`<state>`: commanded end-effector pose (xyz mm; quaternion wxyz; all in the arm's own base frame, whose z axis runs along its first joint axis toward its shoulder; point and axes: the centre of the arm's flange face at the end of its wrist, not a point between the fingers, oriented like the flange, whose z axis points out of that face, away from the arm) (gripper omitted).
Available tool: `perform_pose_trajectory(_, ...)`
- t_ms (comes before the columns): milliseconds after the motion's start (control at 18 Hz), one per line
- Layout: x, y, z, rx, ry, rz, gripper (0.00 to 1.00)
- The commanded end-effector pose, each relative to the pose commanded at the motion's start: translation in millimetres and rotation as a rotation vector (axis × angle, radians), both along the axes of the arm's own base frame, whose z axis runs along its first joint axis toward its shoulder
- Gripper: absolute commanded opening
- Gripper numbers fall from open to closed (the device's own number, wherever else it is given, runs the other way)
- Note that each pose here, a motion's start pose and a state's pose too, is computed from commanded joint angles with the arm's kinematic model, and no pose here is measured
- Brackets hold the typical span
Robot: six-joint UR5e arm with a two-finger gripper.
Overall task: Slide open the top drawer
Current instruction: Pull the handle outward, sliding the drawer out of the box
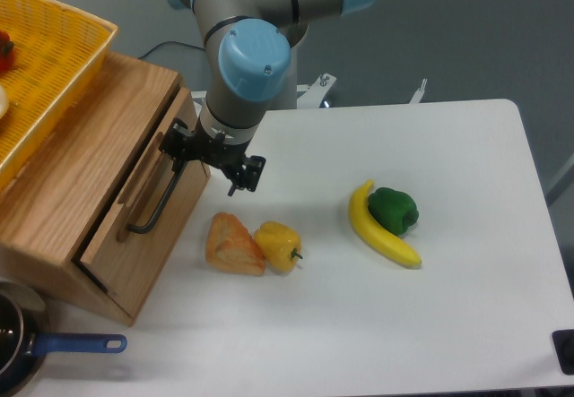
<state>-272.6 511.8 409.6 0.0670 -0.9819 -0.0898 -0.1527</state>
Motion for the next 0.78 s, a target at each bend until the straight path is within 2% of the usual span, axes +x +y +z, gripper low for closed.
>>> perform_pose_trajectory(778, -16.7, -7.1, -1.3, 0.013, -0.018, 0.033, 1.0)
